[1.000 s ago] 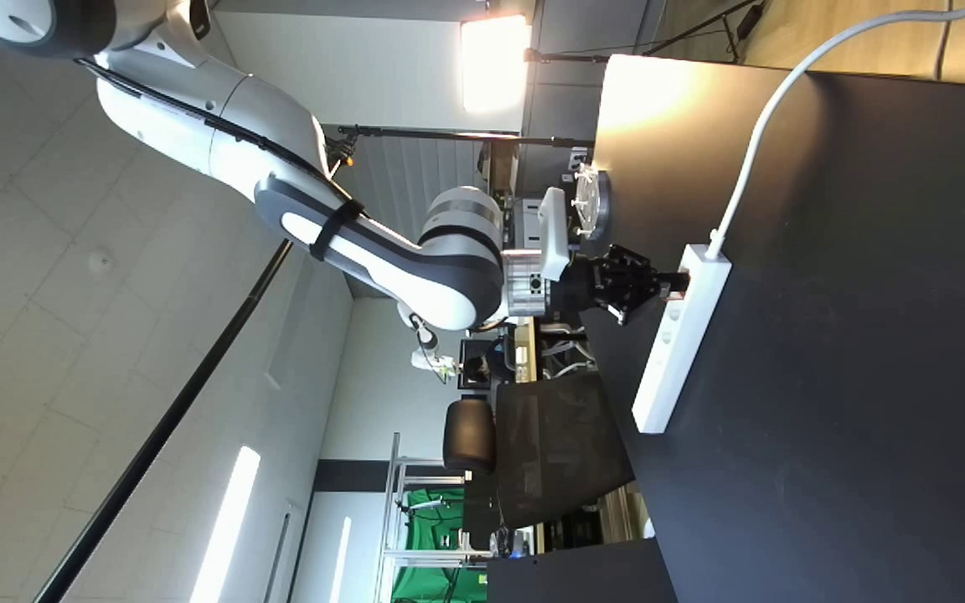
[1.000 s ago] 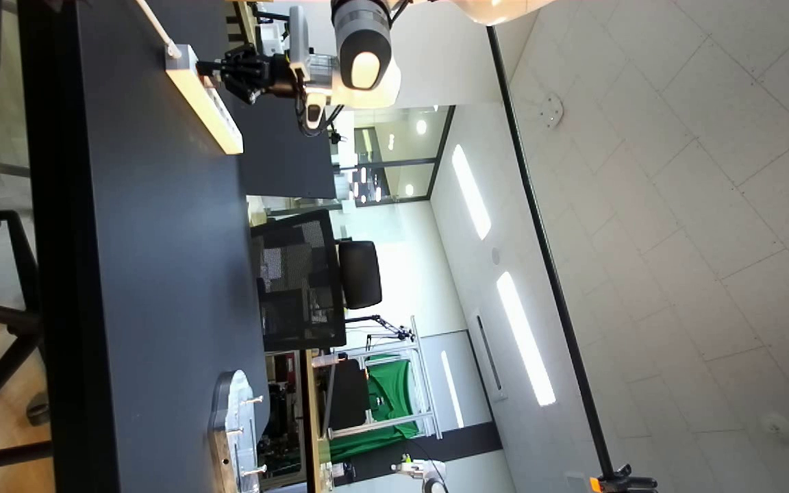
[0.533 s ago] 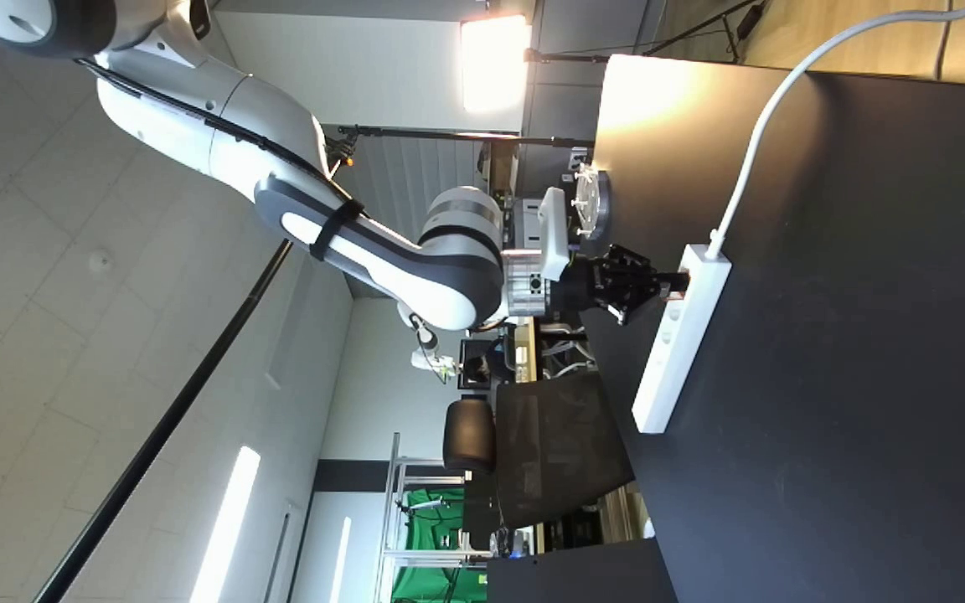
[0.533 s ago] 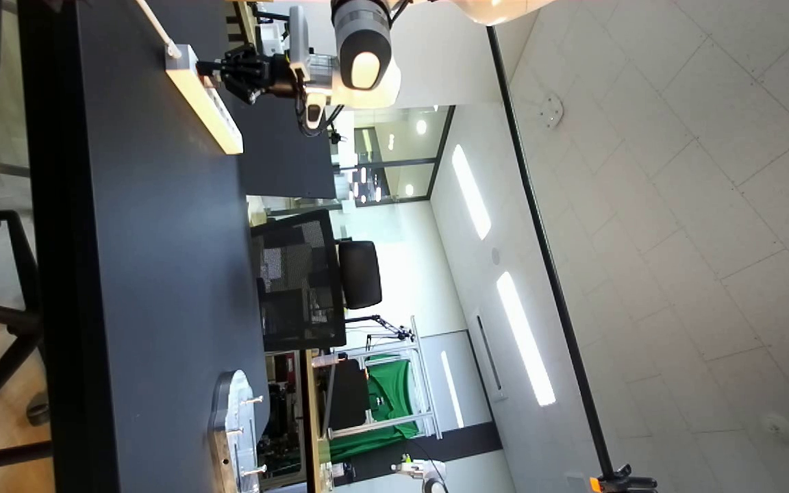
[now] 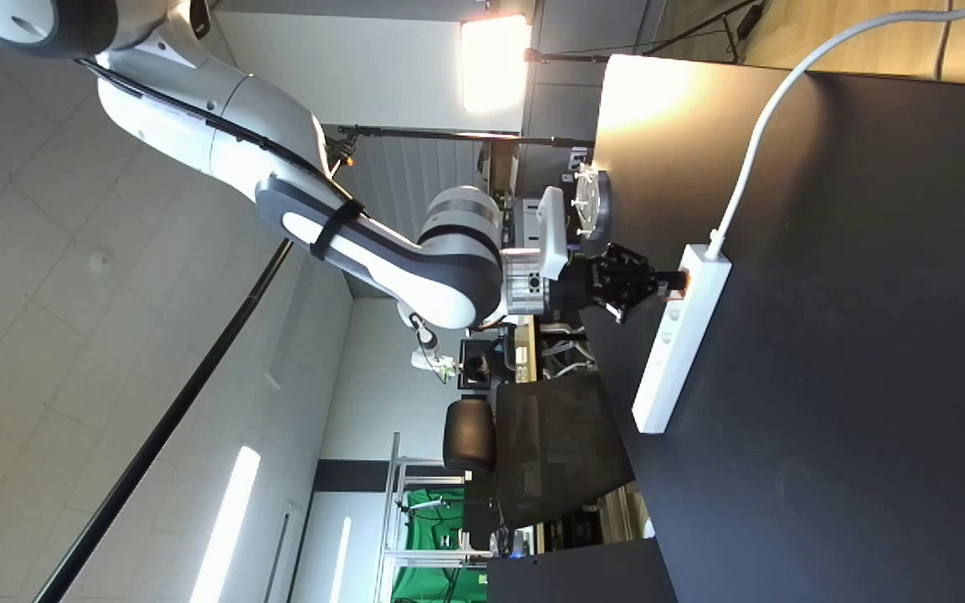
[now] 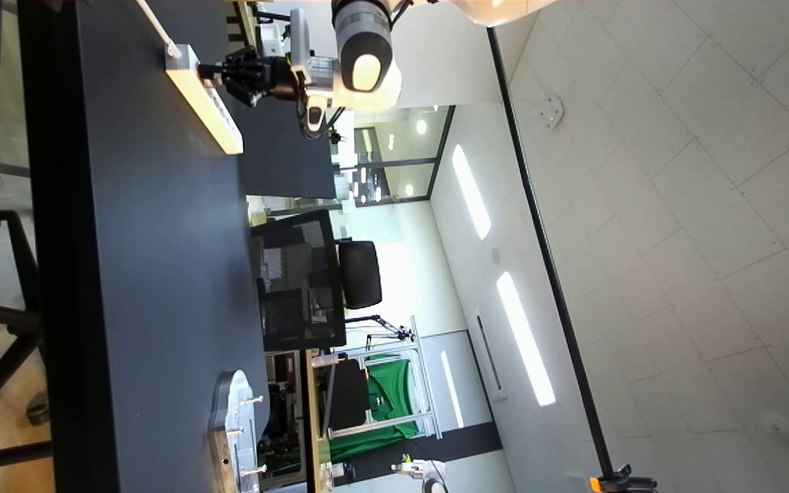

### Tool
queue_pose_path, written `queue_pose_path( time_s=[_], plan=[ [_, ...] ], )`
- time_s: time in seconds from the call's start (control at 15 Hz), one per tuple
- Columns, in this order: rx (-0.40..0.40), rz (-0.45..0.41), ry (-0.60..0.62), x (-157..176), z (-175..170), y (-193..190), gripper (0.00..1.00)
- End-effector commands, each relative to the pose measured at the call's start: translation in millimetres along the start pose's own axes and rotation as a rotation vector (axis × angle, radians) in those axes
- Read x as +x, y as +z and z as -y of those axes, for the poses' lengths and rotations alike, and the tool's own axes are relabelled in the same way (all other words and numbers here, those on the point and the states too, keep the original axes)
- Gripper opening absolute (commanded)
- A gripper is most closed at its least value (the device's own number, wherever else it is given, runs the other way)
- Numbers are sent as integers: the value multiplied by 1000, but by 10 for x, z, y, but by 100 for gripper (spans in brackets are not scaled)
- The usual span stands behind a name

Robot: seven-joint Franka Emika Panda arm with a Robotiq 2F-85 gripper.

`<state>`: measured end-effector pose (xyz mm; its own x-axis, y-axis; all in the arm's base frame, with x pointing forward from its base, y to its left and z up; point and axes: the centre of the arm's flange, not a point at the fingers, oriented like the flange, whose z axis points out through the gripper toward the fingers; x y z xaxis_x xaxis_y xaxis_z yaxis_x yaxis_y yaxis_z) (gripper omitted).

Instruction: Turn on the extension cable

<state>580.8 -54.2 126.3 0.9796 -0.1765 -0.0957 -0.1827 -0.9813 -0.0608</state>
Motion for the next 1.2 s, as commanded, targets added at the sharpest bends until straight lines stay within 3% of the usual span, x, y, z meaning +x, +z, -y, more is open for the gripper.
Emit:
queue_pose_path(
  time_s=[0.0, 0.47, 1.13],
  plan=[
    [-3, 11, 1, 59, -26, -2, 0],
    [-26, 12, -11, 36, 30, 75, 0],
    [-177, -46, -113, -89, 428, 104, 0]
  ],
)
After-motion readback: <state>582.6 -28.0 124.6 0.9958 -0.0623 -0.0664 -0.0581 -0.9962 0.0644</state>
